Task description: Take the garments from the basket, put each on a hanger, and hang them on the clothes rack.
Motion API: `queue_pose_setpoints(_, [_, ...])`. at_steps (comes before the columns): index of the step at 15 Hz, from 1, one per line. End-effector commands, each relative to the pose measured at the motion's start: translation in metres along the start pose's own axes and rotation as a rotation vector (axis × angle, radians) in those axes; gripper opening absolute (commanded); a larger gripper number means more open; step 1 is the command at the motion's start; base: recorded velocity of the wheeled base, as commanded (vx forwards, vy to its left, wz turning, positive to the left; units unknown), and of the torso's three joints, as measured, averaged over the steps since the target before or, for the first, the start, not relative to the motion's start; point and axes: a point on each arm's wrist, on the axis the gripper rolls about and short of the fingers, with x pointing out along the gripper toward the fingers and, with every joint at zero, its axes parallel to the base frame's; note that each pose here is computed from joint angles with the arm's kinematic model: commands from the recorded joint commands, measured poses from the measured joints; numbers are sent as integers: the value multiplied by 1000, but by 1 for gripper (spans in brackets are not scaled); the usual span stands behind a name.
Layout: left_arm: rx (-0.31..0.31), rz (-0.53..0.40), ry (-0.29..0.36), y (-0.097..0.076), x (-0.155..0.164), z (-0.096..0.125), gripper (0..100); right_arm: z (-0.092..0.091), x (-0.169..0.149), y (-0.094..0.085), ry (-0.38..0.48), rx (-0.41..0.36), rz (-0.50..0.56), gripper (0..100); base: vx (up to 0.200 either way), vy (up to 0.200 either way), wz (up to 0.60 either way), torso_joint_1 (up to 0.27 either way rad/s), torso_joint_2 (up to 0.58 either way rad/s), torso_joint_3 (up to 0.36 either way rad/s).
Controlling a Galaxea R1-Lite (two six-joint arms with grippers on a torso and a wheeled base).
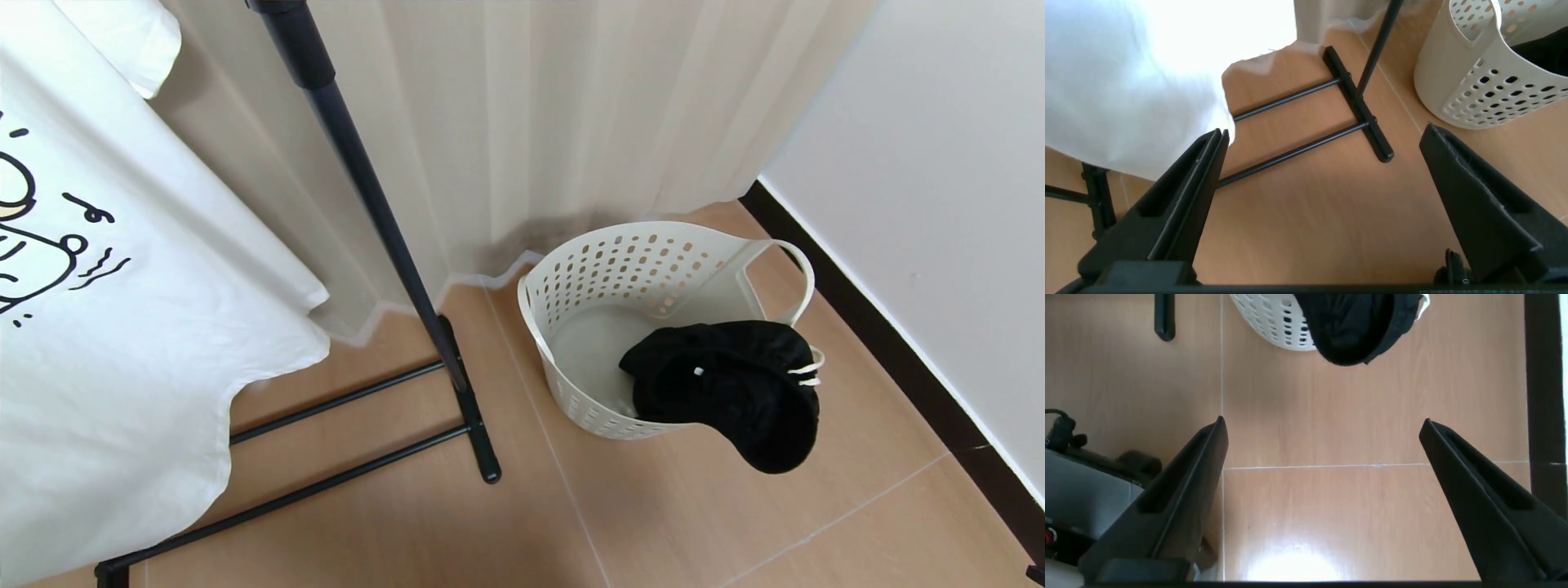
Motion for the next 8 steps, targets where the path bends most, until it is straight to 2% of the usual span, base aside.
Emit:
queue_pose_setpoints(1, [0, 0, 1, 0, 0, 0, 100, 17, 21, -6, 107, -36, 46, 100, 0, 0, 0, 0, 0, 0])
queue_pose_setpoints(4, [0, 0, 1, 0, 0, 0, 100, 44, 47, -16, 186, -180, 86, 100, 0, 0, 0, 0, 0, 0])
queue_pose_setpoints(5, [0, 0, 1, 0, 0, 0, 100, 44, 48, -16, 188, -182, 87, 100, 0, 0, 0, 0, 0, 0])
queue_pose_setpoints(6, [0, 0, 1, 0, 0, 0, 100, 60, 66, -20, 215, -283, 121, 100, 0, 0, 0, 0, 0, 0])
queue_pose_setpoints(8, [0, 0, 1, 0, 0, 0, 100, 75, 83, -24, 226, -402, 148, 100, 0, 0, 0, 0, 0, 0])
